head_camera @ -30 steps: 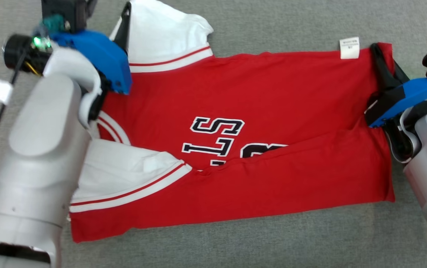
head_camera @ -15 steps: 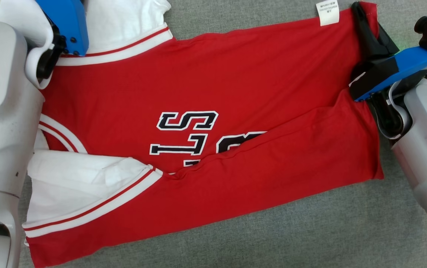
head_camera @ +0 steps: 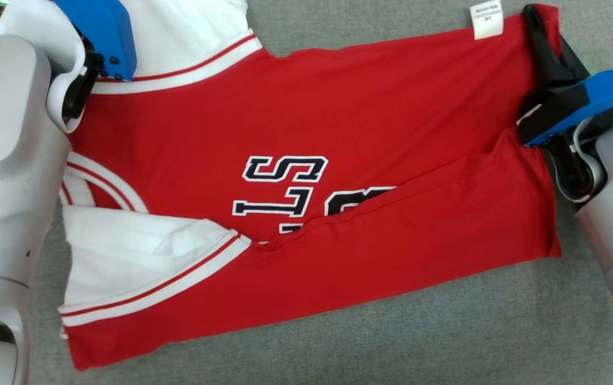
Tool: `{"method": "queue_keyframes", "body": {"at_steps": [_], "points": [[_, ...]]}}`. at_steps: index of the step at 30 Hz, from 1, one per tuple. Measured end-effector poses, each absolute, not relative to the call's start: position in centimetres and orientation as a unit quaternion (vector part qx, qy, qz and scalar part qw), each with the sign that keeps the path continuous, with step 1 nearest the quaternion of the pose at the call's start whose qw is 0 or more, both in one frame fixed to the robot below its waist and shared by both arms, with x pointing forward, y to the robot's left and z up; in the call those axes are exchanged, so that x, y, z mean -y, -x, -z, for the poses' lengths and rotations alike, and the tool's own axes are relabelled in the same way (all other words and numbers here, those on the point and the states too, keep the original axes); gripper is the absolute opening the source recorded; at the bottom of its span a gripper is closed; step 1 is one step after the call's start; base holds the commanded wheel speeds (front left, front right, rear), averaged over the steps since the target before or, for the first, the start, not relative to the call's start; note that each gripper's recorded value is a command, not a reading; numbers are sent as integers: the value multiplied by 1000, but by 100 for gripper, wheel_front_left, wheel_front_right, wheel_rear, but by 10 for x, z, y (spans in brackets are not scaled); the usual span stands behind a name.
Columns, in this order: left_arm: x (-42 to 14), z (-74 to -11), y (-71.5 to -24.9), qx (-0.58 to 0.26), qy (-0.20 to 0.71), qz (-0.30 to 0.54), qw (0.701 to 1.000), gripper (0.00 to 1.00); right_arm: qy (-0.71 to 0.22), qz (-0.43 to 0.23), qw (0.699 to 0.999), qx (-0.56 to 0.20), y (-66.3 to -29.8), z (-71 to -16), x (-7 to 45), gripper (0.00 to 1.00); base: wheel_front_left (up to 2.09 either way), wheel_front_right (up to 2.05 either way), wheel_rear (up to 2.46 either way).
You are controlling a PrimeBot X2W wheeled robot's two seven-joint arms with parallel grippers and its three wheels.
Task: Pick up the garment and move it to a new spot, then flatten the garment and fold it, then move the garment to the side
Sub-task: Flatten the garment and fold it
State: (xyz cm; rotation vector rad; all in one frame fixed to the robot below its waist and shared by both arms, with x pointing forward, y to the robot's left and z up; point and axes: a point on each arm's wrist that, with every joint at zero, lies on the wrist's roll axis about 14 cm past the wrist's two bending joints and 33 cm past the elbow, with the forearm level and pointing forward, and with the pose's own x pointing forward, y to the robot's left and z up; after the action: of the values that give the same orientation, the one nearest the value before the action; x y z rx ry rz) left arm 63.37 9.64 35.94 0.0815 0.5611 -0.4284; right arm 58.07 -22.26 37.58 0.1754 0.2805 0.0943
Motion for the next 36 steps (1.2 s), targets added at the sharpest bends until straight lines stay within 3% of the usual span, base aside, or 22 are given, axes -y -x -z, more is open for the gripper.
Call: {"method": "queue_keyframes", "body": {"at_steps": [6,15,23,30,36], "points": [[-123,-411,-628,-179,-66,188,963,0,-73,-40,989,-125,-574,-394,229,0,0,0,0],[-139,-456,-584,-92,-2,161,983,0,-70,-64,991,-92,-561,-426,211,0,0,0,0],[-138,-452,-511,-90,45,159,982,0,-63,-81,991,-90,-523,-439,202,0,0,0,0],[-124,-413,-438,-146,101,150,973,0,-74,-79,988,-110,-483,-432,199,0,0,0,0],[-120,-403,-407,-160,142,125,969,0,-94,-65,986,-119,-460,-427,198,0,0,0,0]]}}
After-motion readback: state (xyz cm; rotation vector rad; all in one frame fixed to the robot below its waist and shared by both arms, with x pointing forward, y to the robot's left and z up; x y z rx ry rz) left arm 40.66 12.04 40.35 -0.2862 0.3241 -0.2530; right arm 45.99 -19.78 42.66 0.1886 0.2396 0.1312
